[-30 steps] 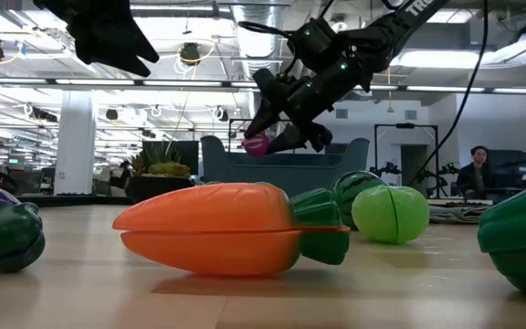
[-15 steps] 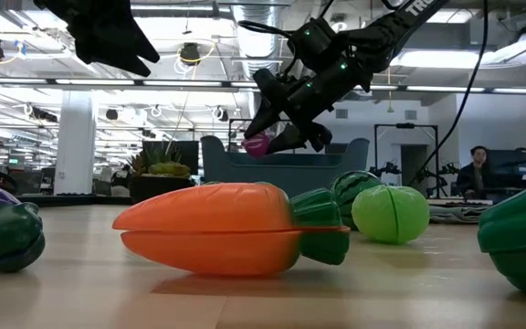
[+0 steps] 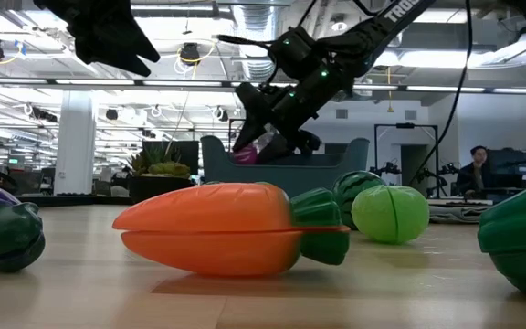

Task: Pick and placing Produce into tupperware
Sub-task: Put the onion into the blue bin, then put the watermelon into the blue bin

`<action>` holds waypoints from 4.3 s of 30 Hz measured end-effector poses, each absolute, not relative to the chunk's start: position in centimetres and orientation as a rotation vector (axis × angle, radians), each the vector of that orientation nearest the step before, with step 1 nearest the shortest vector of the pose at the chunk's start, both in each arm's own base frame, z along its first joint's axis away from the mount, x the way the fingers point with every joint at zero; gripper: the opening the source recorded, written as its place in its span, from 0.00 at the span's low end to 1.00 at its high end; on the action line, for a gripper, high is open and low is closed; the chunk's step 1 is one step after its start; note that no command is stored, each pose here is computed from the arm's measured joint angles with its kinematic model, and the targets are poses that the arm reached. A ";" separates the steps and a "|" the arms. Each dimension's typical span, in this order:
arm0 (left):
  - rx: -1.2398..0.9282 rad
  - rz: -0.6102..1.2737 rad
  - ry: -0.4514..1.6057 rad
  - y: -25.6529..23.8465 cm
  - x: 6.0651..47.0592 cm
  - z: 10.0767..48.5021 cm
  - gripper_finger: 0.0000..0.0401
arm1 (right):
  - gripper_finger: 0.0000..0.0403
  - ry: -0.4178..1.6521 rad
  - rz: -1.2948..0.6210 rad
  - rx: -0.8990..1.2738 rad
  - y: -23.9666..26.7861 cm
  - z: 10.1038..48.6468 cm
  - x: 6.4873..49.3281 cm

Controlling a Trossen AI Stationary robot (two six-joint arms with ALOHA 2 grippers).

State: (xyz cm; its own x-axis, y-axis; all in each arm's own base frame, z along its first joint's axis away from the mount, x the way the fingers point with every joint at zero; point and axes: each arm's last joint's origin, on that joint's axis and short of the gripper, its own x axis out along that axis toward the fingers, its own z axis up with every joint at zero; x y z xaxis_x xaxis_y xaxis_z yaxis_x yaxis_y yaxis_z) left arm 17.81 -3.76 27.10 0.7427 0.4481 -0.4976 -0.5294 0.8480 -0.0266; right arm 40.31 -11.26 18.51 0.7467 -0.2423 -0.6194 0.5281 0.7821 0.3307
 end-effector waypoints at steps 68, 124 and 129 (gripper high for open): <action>-0.162 0.535 0.504 -3.8 17.8 27.1 0.68 | 0.70 0.768 -0.451 0.449 -9.2 17.1 40.7; -0.166 0.520 0.513 -3.8 17.8 27.1 0.68 | 0.84 0.742 -0.408 0.490 -9.3 17.3 40.9; -0.166 0.520 0.513 -3.8 17.8 27.1 0.68 | 0.83 0.729 -0.405 0.490 -9.4 17.4 40.9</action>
State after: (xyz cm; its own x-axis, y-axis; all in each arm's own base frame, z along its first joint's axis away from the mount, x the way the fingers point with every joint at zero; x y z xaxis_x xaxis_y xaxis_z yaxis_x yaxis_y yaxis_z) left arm 17.81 -3.81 27.06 0.7456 0.4322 -0.5072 -0.5134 0.8578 -0.0236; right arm 40.95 -9.35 17.42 0.6781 -0.1800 -0.7125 0.5102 0.8132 0.2801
